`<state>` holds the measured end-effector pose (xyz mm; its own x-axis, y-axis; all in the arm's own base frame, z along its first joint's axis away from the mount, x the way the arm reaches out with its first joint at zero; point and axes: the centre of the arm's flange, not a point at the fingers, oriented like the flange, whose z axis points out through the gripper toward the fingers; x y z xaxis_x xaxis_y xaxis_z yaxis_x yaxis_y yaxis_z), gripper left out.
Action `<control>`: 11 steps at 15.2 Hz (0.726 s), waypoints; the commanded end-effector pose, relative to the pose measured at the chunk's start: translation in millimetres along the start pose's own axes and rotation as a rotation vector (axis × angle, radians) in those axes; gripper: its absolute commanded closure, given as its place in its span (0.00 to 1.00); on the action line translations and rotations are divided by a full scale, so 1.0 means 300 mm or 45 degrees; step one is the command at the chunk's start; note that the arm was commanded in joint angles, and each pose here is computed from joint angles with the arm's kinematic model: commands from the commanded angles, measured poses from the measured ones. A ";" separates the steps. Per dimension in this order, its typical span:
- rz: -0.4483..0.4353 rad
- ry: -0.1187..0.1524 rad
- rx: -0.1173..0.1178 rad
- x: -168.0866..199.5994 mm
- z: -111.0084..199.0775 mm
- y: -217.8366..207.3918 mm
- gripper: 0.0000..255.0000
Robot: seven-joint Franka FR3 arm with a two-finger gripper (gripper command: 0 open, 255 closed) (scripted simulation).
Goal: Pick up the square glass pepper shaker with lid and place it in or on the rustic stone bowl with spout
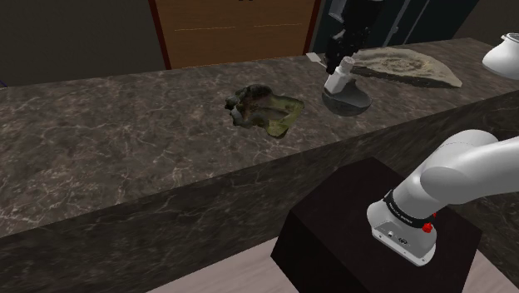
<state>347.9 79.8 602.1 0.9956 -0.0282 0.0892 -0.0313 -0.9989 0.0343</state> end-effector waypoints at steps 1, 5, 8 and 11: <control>0.000 -0.001 0.000 0.006 -0.036 0.003 1.00; 0.000 -0.001 0.000 0.009 -0.053 0.135 1.00; 0.000 -0.001 0.000 0.011 -0.063 0.266 1.00; 0.000 -0.001 0.000 0.012 -0.072 0.398 1.00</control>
<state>345.9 -27.7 625.8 0.9956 -0.0297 0.0888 -0.0328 -0.9989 0.0335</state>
